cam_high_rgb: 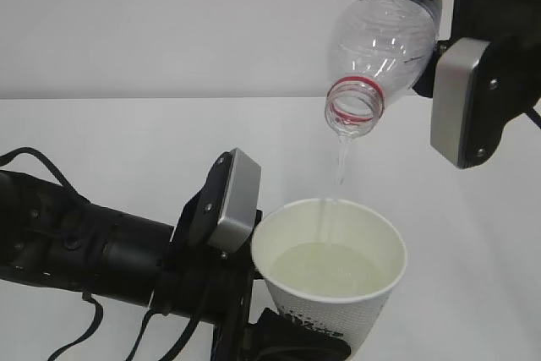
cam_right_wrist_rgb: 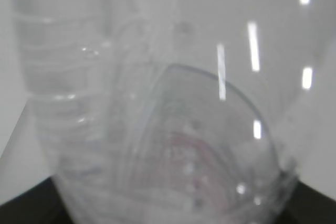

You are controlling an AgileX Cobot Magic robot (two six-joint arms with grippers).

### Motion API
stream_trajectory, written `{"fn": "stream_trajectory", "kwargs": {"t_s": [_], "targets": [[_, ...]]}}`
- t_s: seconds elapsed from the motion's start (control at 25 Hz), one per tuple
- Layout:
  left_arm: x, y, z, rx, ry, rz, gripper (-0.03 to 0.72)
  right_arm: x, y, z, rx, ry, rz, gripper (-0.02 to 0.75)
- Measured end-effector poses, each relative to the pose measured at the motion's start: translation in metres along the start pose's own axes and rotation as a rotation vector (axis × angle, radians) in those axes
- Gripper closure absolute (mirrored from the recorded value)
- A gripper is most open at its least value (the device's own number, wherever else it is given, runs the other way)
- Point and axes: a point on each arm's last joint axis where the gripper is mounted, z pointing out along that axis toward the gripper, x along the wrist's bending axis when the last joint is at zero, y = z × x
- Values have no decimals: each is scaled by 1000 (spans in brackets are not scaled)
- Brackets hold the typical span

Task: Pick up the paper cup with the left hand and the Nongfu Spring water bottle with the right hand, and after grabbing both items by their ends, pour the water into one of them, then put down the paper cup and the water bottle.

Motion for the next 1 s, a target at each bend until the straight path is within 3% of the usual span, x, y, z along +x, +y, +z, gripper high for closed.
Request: {"fn": "stream_trajectory", "kwargs": {"t_s": [1.0], "targets": [[2, 1, 0, -7, 25, -15, 181, 0, 0, 0, 1, -1, 2, 253]]}}
